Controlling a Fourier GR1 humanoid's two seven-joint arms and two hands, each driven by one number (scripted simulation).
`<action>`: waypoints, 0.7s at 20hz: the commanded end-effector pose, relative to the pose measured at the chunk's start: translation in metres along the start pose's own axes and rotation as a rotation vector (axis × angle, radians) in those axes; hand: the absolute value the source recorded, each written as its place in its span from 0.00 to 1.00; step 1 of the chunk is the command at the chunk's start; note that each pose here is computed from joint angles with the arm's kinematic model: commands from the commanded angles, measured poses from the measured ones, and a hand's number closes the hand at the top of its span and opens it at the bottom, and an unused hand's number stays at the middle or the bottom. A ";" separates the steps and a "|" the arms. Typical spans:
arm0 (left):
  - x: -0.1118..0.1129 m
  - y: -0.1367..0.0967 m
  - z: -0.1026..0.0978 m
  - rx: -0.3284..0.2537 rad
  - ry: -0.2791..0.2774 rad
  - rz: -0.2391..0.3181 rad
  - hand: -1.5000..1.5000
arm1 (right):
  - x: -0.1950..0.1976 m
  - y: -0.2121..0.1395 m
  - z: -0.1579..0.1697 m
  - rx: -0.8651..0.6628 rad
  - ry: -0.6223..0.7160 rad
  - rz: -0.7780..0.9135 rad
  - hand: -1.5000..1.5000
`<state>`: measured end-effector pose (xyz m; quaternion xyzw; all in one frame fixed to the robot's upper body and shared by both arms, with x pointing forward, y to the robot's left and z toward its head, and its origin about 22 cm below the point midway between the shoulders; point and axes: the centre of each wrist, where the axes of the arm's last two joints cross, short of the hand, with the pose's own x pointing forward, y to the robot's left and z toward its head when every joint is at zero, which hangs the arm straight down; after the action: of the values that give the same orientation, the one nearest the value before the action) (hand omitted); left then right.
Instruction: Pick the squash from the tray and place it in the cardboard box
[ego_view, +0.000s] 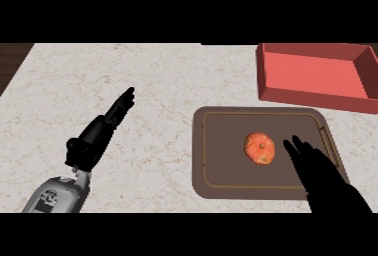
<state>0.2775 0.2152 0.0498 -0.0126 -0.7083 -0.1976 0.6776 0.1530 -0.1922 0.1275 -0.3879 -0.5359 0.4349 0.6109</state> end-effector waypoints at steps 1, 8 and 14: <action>-0.004 -0.017 -0.005 -0.015 -0.019 -0.001 0.50 | 0.017 -0.025 -0.004 0.077 0.047 -0.021 0.00; -0.018 -0.007 -0.003 -0.015 0.001 0.012 0.50 | 0.035 -0.006 -0.024 0.068 0.086 -0.091 0.00; 0.005 0.002 -0.003 -0.017 0.001 0.016 0.50 | 0.042 0.035 -0.050 0.114 0.134 -0.037 0.00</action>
<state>0.2795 0.2127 0.0414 -0.0180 -0.7095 -0.1999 0.6755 0.1926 -0.1591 0.1154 -0.3668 -0.5018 0.4192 0.6617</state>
